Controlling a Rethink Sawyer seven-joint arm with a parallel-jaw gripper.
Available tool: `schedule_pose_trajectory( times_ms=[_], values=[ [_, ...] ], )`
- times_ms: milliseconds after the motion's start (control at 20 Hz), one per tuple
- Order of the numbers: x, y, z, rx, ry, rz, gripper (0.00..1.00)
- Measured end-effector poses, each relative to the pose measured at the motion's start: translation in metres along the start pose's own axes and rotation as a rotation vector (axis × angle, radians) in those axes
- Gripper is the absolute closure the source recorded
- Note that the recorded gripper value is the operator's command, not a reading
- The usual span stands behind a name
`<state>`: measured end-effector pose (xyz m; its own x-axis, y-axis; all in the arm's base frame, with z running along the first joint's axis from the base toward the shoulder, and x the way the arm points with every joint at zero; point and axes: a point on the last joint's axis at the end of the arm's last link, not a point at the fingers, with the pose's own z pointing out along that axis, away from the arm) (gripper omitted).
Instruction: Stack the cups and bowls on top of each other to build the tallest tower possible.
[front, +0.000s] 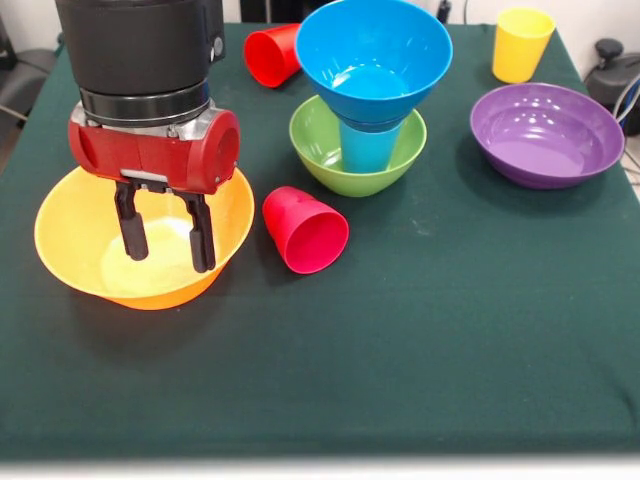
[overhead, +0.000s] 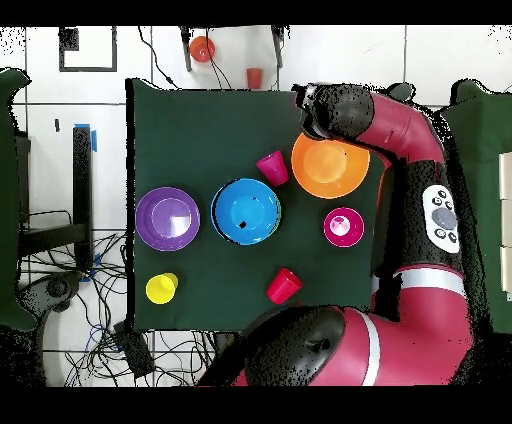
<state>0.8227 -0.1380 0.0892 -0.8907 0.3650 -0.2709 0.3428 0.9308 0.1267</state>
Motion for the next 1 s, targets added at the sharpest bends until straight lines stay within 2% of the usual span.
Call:
schedule_pose_trajectory(
  times_ms=[1000],
  values=[
    [0.017, -0.010, 0.011, 0.013, 0.031, 0.006, 0.00]
  ],
)
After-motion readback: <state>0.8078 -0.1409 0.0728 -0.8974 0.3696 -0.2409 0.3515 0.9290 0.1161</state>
